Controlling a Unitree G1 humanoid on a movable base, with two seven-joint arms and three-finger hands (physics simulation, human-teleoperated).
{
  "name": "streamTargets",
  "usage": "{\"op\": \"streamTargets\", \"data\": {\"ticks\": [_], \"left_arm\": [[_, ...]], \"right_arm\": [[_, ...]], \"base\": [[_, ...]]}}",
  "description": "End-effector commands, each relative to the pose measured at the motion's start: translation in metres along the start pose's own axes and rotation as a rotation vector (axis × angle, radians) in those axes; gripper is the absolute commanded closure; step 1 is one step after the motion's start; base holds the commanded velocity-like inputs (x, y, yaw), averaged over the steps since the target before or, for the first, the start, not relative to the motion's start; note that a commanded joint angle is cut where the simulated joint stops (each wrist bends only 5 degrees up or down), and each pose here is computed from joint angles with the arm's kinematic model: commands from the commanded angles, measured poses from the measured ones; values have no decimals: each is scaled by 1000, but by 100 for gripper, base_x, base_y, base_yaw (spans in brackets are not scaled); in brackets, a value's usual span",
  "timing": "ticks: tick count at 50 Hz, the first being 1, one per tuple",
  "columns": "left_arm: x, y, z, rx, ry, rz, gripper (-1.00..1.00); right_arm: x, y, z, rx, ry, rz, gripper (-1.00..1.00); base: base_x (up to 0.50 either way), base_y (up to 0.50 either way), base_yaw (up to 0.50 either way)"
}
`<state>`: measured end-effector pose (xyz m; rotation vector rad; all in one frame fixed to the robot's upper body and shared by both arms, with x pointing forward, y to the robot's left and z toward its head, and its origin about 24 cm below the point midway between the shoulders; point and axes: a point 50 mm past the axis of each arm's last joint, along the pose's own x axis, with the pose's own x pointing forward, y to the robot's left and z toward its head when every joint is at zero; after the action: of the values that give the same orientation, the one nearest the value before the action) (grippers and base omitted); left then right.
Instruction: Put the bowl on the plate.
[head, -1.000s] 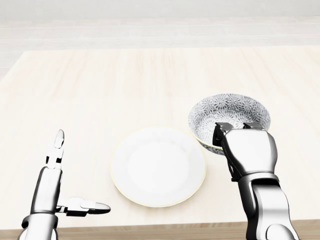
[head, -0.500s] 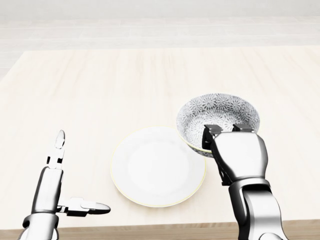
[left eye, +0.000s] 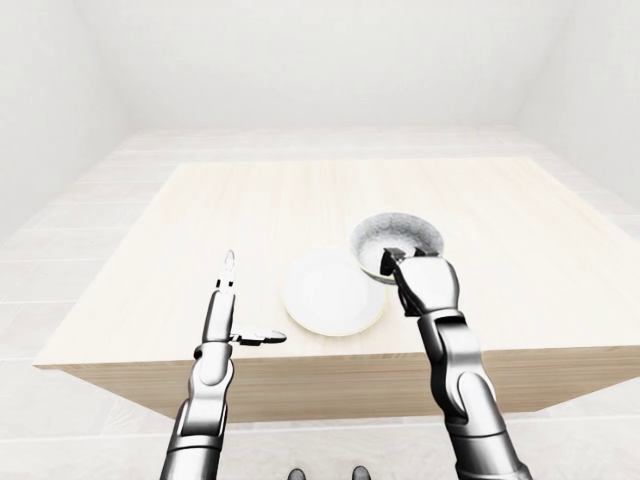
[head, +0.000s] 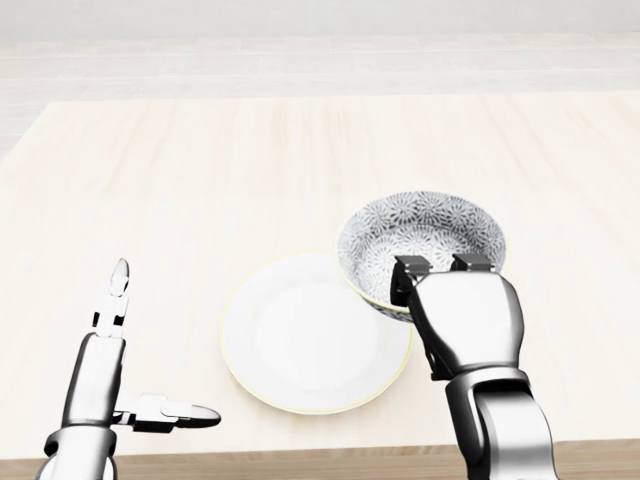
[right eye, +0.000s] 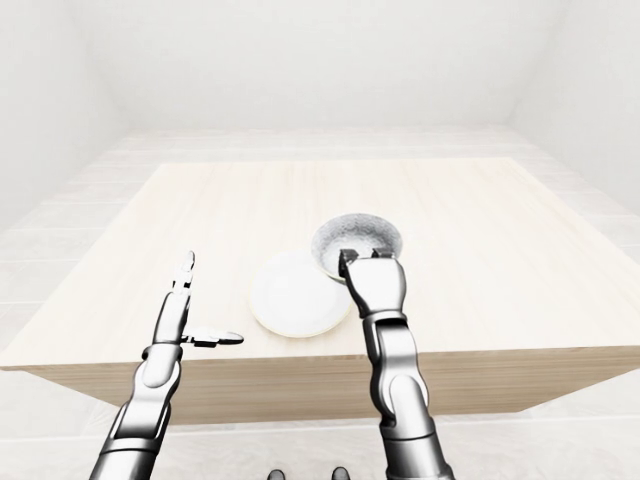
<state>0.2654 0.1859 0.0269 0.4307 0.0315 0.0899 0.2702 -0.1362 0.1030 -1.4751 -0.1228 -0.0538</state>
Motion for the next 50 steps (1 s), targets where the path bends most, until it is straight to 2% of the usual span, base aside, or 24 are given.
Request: {"op": "streamTargets", "data": {"ticks": [1,50], "left_arm": [[0,1,0,-2,-1,1,-100],[-1,3,-2,4,5,8,-100]], "right_arm": [[-4,-3,7,15,-19,-31,63],[-13,-8,38,92,-107,-33,71]], "base": [[0,0,0],[0,0,0]]}}
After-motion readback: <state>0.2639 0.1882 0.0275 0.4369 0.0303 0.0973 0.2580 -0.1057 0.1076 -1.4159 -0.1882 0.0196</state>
